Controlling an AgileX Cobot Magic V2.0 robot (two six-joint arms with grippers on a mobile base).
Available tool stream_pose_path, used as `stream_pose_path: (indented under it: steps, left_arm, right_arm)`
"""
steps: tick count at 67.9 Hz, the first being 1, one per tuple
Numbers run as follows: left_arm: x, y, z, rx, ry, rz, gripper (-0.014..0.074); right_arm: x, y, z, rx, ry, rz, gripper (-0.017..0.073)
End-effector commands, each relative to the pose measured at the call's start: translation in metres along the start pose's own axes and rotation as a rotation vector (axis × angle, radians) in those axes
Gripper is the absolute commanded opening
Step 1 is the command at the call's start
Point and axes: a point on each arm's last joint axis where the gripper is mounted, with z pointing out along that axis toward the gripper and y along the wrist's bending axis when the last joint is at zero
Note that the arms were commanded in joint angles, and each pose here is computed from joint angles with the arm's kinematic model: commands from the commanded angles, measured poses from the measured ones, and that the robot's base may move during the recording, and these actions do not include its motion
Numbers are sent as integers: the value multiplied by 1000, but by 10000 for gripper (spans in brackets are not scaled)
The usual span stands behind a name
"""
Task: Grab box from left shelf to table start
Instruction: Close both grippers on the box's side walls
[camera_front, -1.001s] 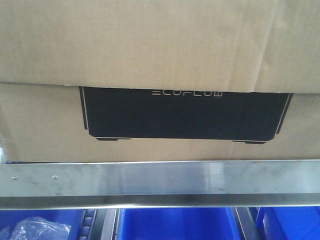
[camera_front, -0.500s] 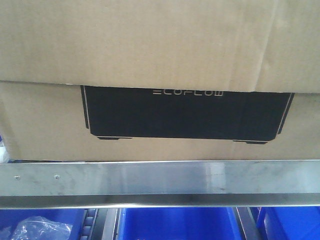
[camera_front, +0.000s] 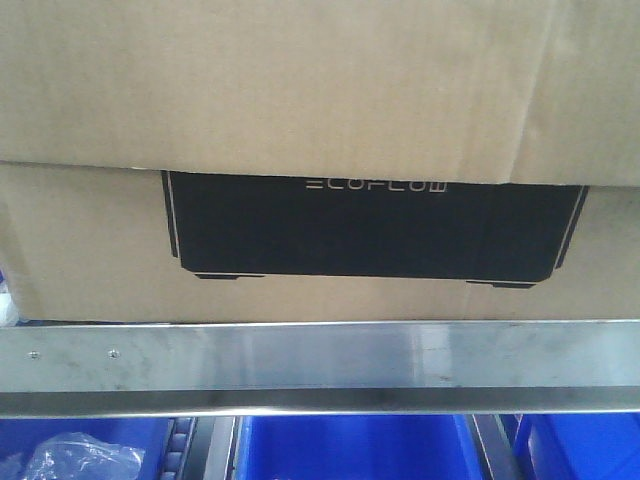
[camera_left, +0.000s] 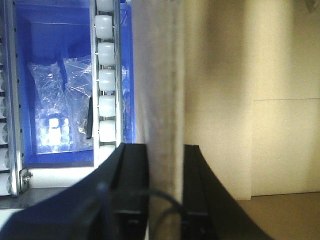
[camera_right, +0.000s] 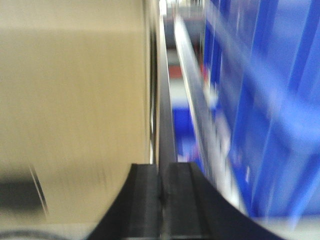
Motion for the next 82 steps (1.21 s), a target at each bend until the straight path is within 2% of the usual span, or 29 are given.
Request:
stream_pose_path:
  steps: [1, 4, 9, 16, 25, 41, 51, 57, 64, 82]
  left_arm:
    - [3, -5, -16, 55, 7, -16, -92]
    - [3, -5, -16, 55, 7, -16, -92]
    - [3, -5, -16, 55, 7, -16, -92]
    - [3, -5, -16, 55, 7, -16, -92]
    - [3, -5, -16, 55, 7, -16, -92]
    - [3, -5, -16, 54, 8, -15, -92]
    - [3, -5, -16, 54, 8, -15, -92]
    - [3, -5, -16, 54, 8, -15, -92]
    - [3, -5, -16, 54, 8, -15, -92]
    - [3, -5, -16, 54, 8, -15, -92]
  right_arm:
    - [-36, 3, -9, -9, -154, -1, 426]
    - [-44, 4, -12, -11, -173, -1, 498]
    - [-59, 5, -18, -14, -211, -1, 552]
    - [-81, 7, -27, -19, -254, -2, 552]
    - [-111, 10, -30, -17, -228, -2, 552]
    - [-171, 15, -1, -1, -23, -3, 552]
    - [-197, 18, 36, 13, 146, -3, 552]
    - [-211, 19, 59, 19, 255, -30, 552]
    - [-218, 19, 92, 18, 395, -80, 552]
    - [-216, 19, 166, 15, 677, -120, 552]
